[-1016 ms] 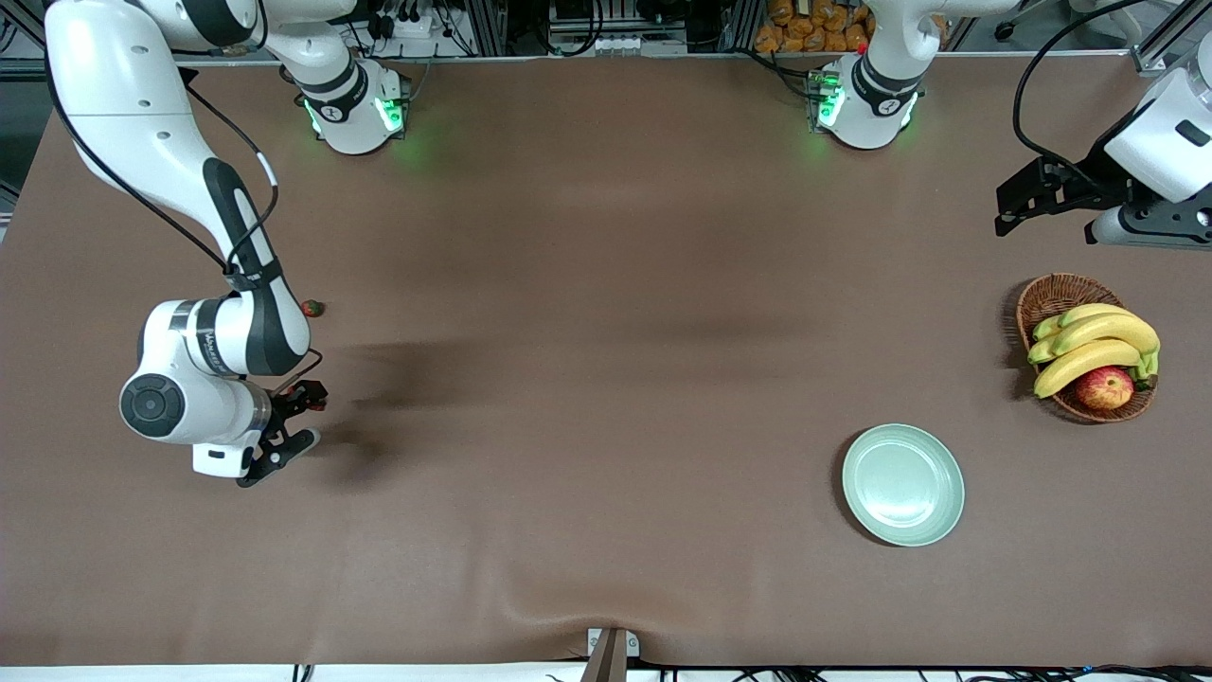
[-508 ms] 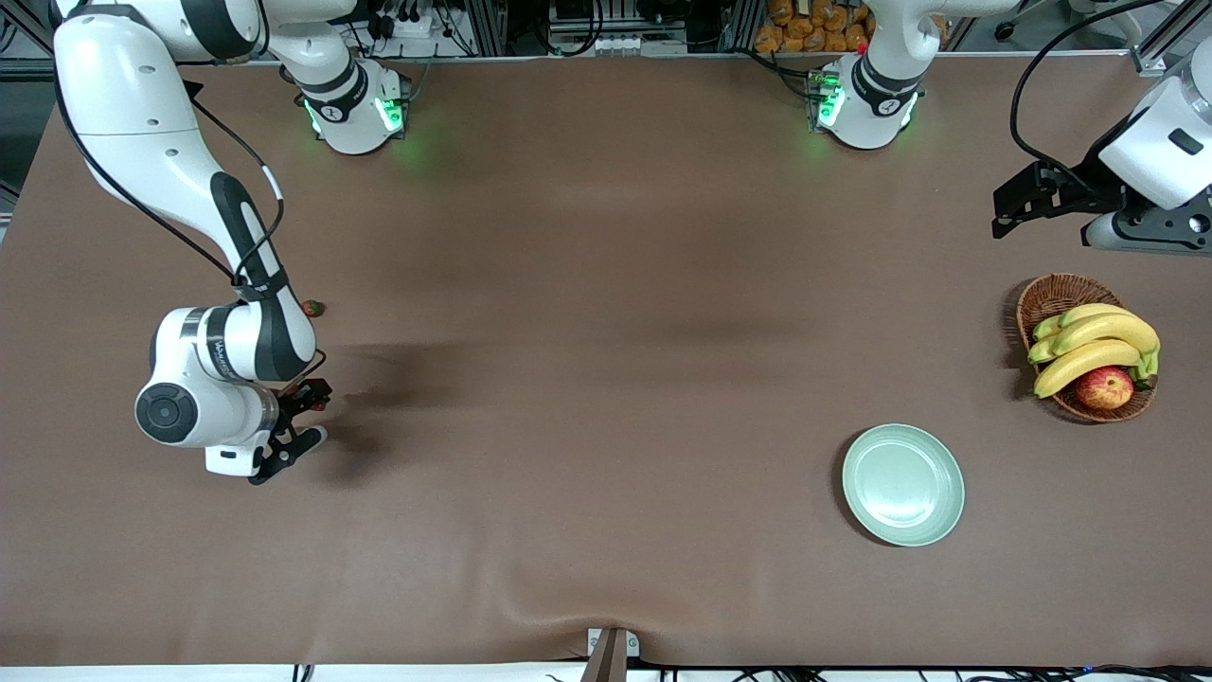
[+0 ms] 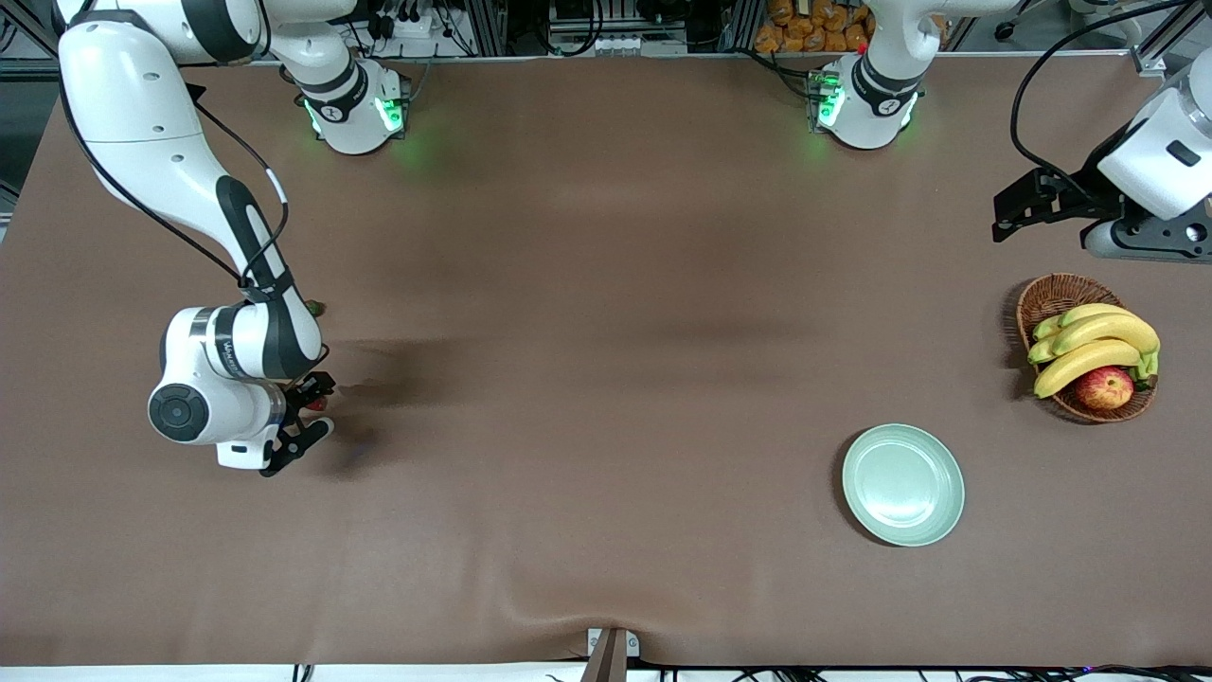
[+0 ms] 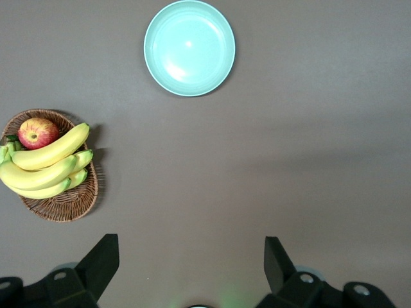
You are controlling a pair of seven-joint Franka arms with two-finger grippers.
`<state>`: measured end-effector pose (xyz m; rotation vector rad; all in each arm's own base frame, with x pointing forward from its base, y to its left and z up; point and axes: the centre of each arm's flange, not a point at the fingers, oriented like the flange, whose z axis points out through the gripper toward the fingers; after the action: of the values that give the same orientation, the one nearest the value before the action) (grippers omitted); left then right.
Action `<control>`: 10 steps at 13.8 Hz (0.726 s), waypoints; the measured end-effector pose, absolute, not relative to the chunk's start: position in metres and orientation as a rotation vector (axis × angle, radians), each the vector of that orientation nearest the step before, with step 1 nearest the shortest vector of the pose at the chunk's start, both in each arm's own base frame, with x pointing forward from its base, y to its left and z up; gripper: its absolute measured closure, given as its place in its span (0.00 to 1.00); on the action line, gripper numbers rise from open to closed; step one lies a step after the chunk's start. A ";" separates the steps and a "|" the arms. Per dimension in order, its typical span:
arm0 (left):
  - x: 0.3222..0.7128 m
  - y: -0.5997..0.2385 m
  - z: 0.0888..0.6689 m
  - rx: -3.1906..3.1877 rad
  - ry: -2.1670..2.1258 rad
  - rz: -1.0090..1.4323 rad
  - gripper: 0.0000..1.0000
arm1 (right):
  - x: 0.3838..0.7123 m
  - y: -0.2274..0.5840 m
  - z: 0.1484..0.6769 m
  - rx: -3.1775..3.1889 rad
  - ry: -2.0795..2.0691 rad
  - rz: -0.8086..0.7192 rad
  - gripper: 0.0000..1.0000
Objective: Collect all strawberries into plate
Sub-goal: 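Close the right gripper on one red strawberry and lift it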
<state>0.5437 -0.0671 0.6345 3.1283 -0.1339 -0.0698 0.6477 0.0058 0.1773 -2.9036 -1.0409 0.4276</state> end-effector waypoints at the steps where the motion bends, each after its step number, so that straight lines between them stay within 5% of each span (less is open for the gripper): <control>1: 0.544 -0.065 0.632 3.129 -0.128 -0.079 0.00 | 0.647 0.006 0.177 -2.901 -1.044 0.430 0.20; 9: 0.546 -0.065 0.626 3.129 -0.128 -0.097 0.00 | 0.646 0.006 0.176 -2.898 -1.048 0.433 0.69; 10: 0.546 -0.065 0.626 3.129 -0.128 -0.097 0.00 | 0.646 0.006 0.176 -2.898 -1.049 0.433 0.69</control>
<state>0.5459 -0.0654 0.6261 3.1288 -0.1284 -0.0972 0.6463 0.0060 0.1761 -2.8976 -1.0486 0.4330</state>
